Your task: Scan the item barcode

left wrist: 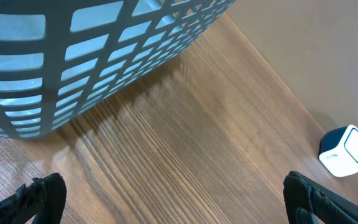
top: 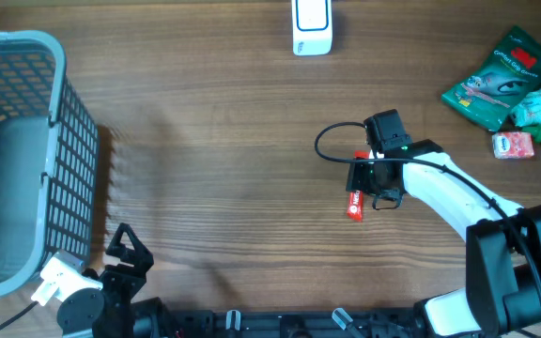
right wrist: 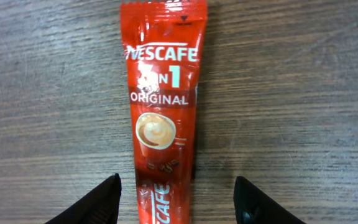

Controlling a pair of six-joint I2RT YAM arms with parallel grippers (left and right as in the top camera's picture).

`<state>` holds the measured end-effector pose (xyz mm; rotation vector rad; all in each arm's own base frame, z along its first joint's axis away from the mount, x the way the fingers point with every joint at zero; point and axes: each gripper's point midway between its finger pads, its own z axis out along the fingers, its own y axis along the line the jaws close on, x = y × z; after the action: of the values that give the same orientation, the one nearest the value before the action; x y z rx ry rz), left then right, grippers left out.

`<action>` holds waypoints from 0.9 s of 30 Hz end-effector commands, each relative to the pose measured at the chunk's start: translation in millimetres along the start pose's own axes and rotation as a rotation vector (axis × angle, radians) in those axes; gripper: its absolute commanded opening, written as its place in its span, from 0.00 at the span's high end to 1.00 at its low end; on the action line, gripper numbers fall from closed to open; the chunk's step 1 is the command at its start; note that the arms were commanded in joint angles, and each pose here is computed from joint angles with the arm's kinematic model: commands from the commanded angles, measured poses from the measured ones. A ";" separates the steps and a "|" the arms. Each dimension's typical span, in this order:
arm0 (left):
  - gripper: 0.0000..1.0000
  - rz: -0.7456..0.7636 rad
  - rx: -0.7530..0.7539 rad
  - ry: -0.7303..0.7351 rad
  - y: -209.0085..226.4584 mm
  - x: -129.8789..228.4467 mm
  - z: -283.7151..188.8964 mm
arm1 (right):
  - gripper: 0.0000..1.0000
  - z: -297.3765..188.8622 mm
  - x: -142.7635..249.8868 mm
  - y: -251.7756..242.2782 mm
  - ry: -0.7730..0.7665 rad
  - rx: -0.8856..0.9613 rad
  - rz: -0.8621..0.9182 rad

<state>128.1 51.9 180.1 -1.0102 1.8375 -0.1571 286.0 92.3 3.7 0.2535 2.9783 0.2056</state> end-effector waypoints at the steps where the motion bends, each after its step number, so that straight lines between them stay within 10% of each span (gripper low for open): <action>1: 0.00 -0.007 -0.010 -0.010 2.1 -1.4 0.1 | 0.42 8.2 3.6 -6.9 0.020 0.039 -0.061; 7: 0.00 -0.007 -0.010 -0.010 2.1 -1.4 0.1 | 0.58 42.1 34.0 -9.1 0.160 0.093 -0.109; 11: 0.00 -0.007 -0.010 -0.010 2.1 -1.4 0.1 | 0.92 52.7 53.9 -1.2 0.228 0.102 -0.068; 18: 0.00 -0.007 -0.010 -0.010 2.1 -1.4 0.1 | 0.95 23.9 46.3 26.5 0.295 0.009 -0.098; 27: 0.00 -0.007 -0.010 -0.010 2.1 -1.4 0.1 | 0.96 -106.2 48.5 169.6 0.229 -1.059 -0.654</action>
<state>128.1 51.9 180.1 -1.0102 1.8375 -0.1571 261.7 203.6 48.7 -0.4611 3.0507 0.9909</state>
